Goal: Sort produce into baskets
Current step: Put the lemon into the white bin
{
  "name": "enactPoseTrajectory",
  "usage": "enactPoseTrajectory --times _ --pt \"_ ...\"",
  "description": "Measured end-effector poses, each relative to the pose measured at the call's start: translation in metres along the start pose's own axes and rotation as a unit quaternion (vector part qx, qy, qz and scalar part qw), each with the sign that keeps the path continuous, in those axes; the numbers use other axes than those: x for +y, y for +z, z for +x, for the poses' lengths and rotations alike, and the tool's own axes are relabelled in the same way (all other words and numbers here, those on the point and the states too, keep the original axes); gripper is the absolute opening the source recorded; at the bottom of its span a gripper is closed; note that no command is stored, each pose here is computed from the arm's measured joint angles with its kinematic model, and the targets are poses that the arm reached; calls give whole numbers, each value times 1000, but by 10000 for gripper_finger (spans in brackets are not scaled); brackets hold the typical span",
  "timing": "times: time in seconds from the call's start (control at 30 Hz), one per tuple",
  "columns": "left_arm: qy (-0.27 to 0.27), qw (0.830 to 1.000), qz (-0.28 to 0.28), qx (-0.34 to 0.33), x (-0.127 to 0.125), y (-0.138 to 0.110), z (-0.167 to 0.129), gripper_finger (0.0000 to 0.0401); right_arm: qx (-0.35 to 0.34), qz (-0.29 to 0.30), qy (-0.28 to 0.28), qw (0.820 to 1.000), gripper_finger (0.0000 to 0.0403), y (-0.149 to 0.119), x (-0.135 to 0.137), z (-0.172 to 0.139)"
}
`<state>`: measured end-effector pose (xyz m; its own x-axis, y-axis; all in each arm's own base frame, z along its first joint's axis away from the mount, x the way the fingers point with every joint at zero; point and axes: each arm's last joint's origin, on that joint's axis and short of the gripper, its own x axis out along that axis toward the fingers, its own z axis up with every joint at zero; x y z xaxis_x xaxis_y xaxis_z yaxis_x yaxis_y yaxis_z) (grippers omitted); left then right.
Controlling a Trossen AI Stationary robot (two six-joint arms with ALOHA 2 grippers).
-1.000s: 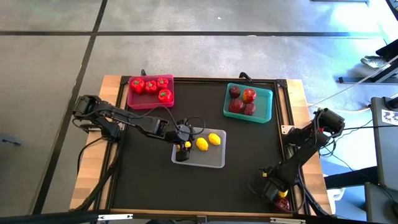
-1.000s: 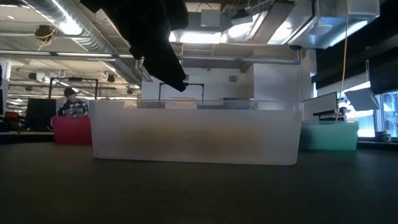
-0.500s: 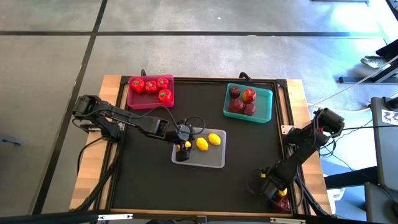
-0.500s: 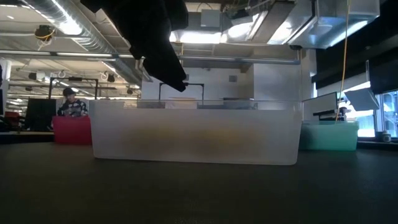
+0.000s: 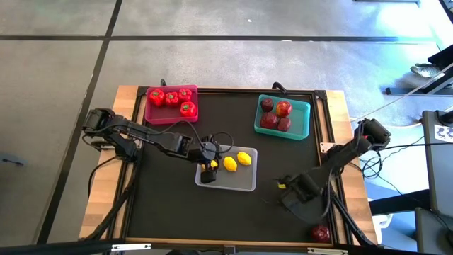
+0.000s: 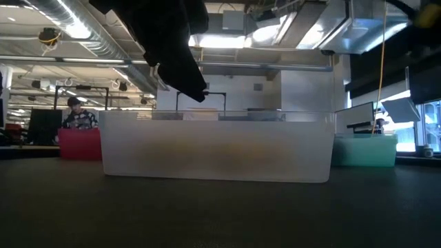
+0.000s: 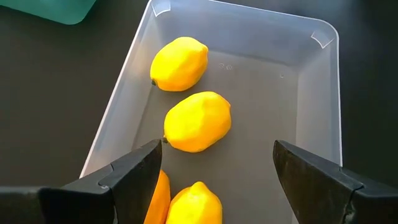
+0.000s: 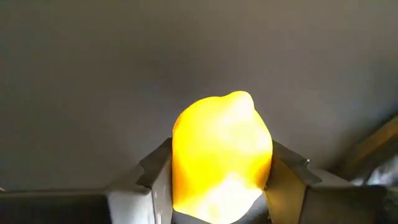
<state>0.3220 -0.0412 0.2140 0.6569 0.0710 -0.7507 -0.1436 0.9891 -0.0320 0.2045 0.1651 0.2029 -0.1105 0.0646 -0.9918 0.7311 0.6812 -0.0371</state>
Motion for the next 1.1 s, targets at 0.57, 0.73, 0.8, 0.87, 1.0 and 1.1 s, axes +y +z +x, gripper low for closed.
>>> enactPoseTrajectory --times 0.57,0.73,0.8,0.87,1.0,1.1 --pt "-5 999 42 20 -9 -6 -2 304 -282 -153 144 936 179 85 34 -82" --pt "-8 999 44 31 -14 -10 -7 304 -304 -175 151 924 179 102 42 -78" --pt "-9 998 47 45 -16 -13 -7 304 -306 -187 144 922 179 107 45 -73" --pt "-9 997 50 51 -18 -15 -8 304 -300 -193 128 925 179 114 47 -66" --pt "1 997 56 53 -21 -17 -9 304 -291 -215 92 928 180 129 49 -50" --pt "2 997 58 54 -21 -18 -9 304 -274 -256 71 924 180 138 52 -38"
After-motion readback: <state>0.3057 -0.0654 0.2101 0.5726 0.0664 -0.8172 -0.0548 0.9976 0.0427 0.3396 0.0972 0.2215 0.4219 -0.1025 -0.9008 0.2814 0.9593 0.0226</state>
